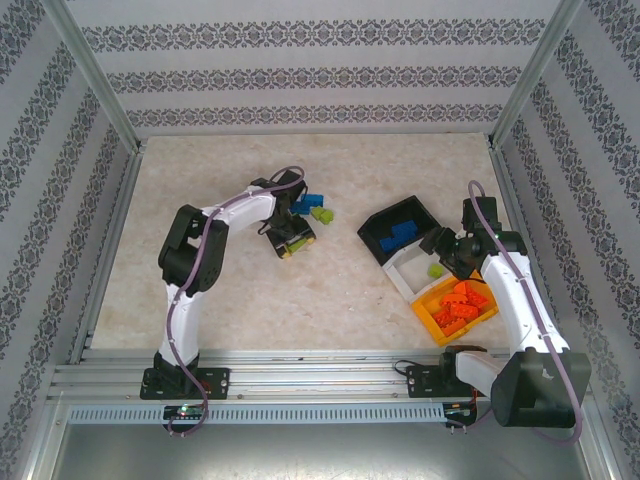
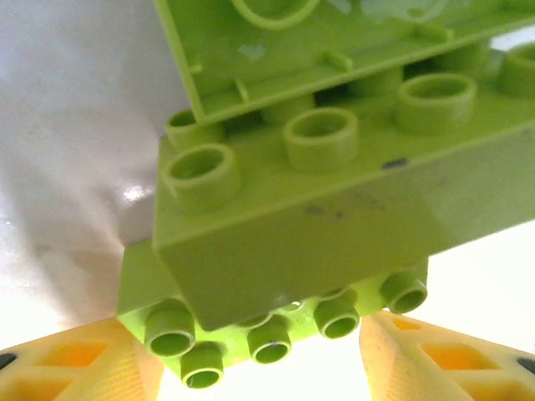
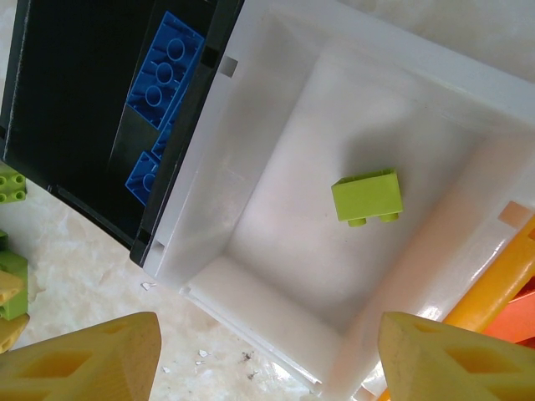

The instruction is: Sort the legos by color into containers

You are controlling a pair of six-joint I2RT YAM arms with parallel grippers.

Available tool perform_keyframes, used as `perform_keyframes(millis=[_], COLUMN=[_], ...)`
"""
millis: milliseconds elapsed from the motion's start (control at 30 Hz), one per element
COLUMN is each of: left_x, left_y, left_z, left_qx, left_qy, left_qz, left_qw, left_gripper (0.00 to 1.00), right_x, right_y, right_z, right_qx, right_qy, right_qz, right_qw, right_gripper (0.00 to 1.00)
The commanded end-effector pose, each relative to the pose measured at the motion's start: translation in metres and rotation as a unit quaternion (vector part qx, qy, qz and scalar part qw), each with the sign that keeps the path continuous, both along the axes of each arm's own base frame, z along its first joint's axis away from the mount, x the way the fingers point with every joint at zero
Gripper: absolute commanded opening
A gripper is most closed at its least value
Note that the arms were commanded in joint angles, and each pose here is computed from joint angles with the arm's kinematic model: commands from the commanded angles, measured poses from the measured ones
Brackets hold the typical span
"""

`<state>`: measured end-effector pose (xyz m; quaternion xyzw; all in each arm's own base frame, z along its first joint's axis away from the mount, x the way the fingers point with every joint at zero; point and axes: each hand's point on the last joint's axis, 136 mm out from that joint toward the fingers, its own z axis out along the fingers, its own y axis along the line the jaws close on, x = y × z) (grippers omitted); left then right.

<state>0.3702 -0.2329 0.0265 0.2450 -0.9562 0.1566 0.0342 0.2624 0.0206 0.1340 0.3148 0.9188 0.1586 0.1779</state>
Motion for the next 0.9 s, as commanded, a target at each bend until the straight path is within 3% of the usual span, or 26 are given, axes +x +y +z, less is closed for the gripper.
perform_keyframes(millis=[0, 100, 200, 433, 700, 867], left_x=[-0.007, -0.019, -0.024, 0.000, 0.030, 0.033], left_y=[0.012, 0.021, 0.028, 0.011, -0.001, 0.006], left_z=[0.007, 0.016, 0.019, 0.015, 0.010, 0.002], left_qx=[0.010, 0.020, 0.032, 0.003, -0.011, 0.002], left_qy=[-0.027, -0.036, -0.039, -0.046, -0.044, -0.026], left_qz=[-0.033, -0.061, -0.078, -0.060, -0.021, -0.002], left_qw=[0.999, 0.997, 0.996, 0.997, 0.999, 1.000], left_gripper=[0.62, 0.65, 0.75, 0.85, 0.87, 0.87], right_x=[0.003, 0.010, 0.017, 0.026, 0.028, 0.033], right_y=[0.003, 0.007, 0.014, 0.038, 0.047, 0.047], right_z=[0.000, 0.001, 0.000, 0.001, -0.005, -0.010], right_qx=[-0.002, 0.008, 0.017, 0.010, 0.012, 0.008], right_qy=[0.002, 0.000, 0.000, 0.001, 0.003, 0.004], right_qz=[0.008, 0.007, 0.010, 0.044, 0.053, 0.062], right_qw=[1.000, 1.000, 1.000, 0.999, 0.999, 0.998], right_gripper=[0.70, 0.70, 0.70, 0.70, 0.70, 0.71])
